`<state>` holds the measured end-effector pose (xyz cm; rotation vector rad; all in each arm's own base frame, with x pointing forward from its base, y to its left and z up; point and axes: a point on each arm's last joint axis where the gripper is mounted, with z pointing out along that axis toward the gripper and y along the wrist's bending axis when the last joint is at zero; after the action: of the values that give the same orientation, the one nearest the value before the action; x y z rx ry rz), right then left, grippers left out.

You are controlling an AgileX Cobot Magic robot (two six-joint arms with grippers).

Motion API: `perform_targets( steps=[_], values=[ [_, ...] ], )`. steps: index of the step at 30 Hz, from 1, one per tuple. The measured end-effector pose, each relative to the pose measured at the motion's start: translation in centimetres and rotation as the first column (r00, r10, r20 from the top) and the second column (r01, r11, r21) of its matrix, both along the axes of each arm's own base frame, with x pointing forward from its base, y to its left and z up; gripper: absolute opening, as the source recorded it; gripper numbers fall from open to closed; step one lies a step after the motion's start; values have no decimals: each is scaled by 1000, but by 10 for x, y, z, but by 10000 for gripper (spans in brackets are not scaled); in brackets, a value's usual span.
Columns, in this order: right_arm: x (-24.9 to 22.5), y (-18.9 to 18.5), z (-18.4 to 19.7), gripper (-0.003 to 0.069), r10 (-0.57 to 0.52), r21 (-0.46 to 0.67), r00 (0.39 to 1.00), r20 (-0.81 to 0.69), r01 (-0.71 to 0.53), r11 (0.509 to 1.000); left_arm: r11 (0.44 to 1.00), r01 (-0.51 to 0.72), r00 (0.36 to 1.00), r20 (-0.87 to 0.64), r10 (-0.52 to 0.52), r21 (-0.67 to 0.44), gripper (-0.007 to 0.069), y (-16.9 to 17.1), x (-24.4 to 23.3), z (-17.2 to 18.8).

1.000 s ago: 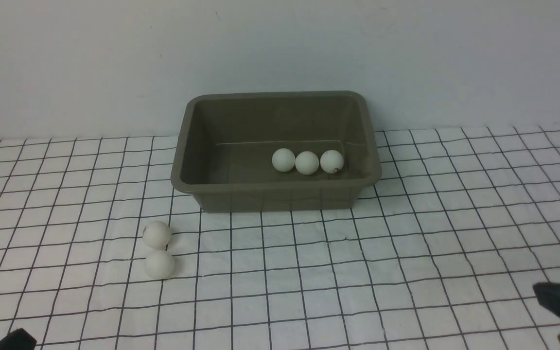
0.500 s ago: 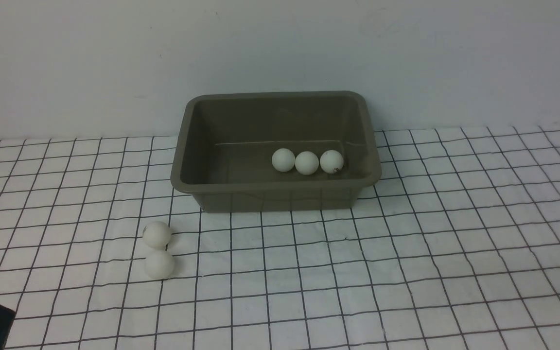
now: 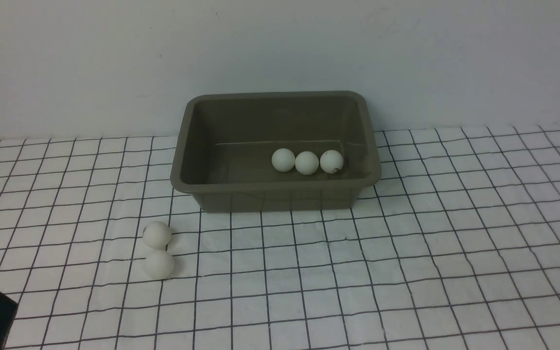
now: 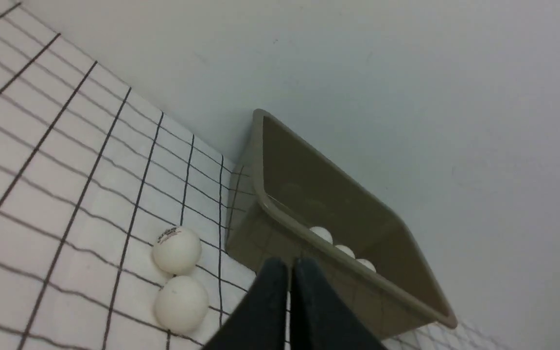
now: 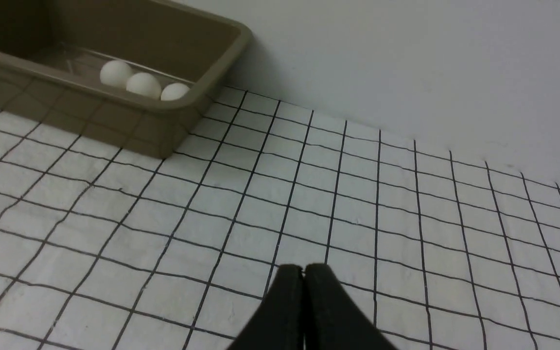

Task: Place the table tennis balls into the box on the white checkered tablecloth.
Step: 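Reach for and grasp a ping pong ball on the table beside the basket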

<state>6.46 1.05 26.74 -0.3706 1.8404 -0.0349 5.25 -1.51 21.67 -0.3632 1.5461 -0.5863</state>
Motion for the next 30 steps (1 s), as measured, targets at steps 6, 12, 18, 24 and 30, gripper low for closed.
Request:
perform_targets(
  steps=[6,12,18,24,30],
  values=[
    [1,1,-2,-16,6,28,1000,9,-6,1000,941,28,985,151,-84,338,3,-8,-13,49],
    [1,2,-1,-16,7,33,1000,12,-7,999,836,125,990,-6,-144,534,104,-17,12,82],
    [1,2,-1,-16,7,37,1000,11,-8,999,736,320,947,-189,-259,596,219,-17,61,105],
    [1,2,-2,-16,7,36,1000,9,-8,999,715,434,893,-366,-262,548,295,-13,117,97],
    [1,2,-2,-16,7,36,1000,9,-8,999,683,551,793,-555,-251,479,307,-8,174,63]
  ],
)
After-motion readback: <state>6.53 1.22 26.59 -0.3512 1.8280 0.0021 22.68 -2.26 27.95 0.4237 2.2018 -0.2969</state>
